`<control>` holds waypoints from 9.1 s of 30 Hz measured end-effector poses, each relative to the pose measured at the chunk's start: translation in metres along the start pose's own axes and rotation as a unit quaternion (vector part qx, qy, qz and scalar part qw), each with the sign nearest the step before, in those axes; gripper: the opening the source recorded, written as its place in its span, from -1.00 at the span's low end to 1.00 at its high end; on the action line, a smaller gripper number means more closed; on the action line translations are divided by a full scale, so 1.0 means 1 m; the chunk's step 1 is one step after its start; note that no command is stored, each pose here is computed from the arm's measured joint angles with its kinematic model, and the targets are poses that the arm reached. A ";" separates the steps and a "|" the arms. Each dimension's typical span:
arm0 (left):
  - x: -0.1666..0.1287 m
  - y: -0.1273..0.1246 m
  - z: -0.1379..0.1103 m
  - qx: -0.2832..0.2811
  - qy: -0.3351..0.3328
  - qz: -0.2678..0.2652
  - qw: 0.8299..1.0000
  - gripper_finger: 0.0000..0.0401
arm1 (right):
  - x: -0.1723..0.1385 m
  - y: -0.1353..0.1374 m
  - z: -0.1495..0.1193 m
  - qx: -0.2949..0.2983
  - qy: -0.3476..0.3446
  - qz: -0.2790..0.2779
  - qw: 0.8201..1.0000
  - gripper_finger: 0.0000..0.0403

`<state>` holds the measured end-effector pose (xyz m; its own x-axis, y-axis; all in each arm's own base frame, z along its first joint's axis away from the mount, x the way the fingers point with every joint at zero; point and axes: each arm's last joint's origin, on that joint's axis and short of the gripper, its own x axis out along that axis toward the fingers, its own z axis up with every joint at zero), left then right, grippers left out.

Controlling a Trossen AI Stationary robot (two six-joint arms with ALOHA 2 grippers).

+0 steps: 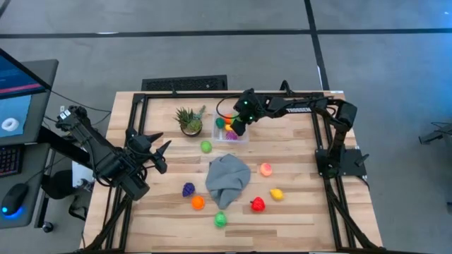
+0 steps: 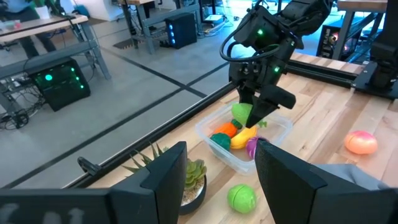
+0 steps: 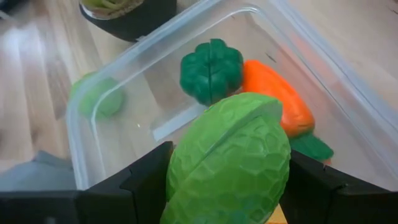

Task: Pick and placing Produce into tupperware
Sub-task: Put the green melon into the transparent container, then put the violet grapes into the transparent container

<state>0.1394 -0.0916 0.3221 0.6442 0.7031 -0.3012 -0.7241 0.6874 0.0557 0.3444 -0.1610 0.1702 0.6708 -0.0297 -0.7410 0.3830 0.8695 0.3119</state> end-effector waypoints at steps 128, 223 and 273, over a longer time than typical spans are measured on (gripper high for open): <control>0.009 -0.038 -0.116 -0.039 0.270 -0.173 0.946 -0.10 | -0.264 0.080 -0.137 -0.067 -0.360 0.070 0.928 0.65; 0.098 -0.073 -0.130 0.084 0.370 -0.313 0.871 0.37 | -0.262 0.077 -0.141 -0.048 -0.356 0.050 0.932 0.65; 0.124 -0.087 -0.150 0.095 0.423 -0.350 0.830 0.55 | -0.259 0.074 -0.145 -0.032 -0.332 0.040 0.942 0.65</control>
<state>0.2452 -0.0912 0.1368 0.4284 -0.2043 -0.8802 -0.1418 0.9468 -0.2888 0.1071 -0.0171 0.2992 0.9534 -0.2458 -0.1749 0.2892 0.9096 0.2984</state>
